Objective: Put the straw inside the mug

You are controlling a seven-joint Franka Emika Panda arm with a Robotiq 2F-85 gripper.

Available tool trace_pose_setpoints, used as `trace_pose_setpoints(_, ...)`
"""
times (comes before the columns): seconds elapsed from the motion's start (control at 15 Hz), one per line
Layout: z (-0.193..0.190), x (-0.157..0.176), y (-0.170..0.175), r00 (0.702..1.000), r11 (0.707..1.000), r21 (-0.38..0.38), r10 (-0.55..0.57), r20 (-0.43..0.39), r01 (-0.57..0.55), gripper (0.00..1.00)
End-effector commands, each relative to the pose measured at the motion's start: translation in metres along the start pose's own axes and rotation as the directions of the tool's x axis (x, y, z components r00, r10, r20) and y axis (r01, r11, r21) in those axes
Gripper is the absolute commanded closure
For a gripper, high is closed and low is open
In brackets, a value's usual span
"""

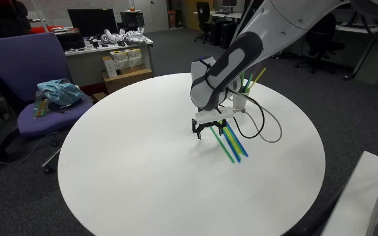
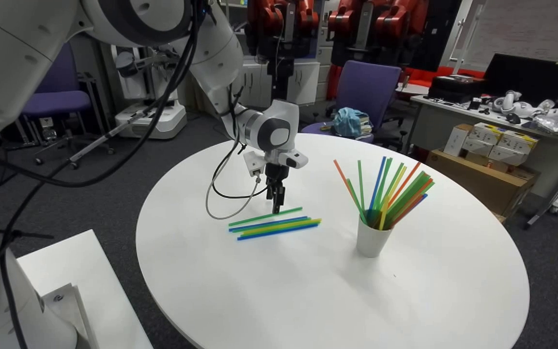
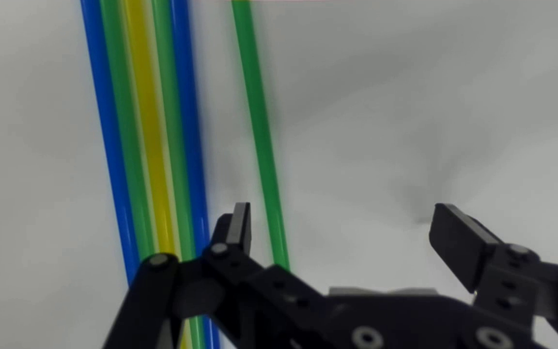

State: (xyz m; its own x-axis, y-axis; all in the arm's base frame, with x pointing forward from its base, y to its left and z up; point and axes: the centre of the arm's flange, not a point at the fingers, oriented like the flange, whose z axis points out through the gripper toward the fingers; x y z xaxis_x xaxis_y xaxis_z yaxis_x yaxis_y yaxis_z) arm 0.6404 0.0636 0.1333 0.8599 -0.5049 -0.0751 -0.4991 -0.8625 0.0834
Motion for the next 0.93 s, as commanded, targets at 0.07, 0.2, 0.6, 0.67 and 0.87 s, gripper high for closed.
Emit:
trace_pose_setpoints(0.07,0.0006,0.0146,-0.0019,1.000,1.000,0.018,-0.009,0.026,0.008,0.04)
trace_pose_setpoints(0.2,0.0010,0.0159,-0.0028,1.000,1.000,0.021,-0.010,0.022,0.010,0.29)
trace_pose_setpoints(0.6,-0.0048,0.0199,-0.0051,1.000,0.999,0.034,-0.002,0.014,0.001,0.70)
trace_pose_setpoints(0.67,-0.0053,0.0203,-0.0053,1.000,0.999,0.035,0.001,0.013,-0.001,0.79)
trace_pose_setpoints(0.87,-0.0071,0.0215,-0.0058,1.000,0.999,0.037,0.004,0.011,-0.005,0.99)
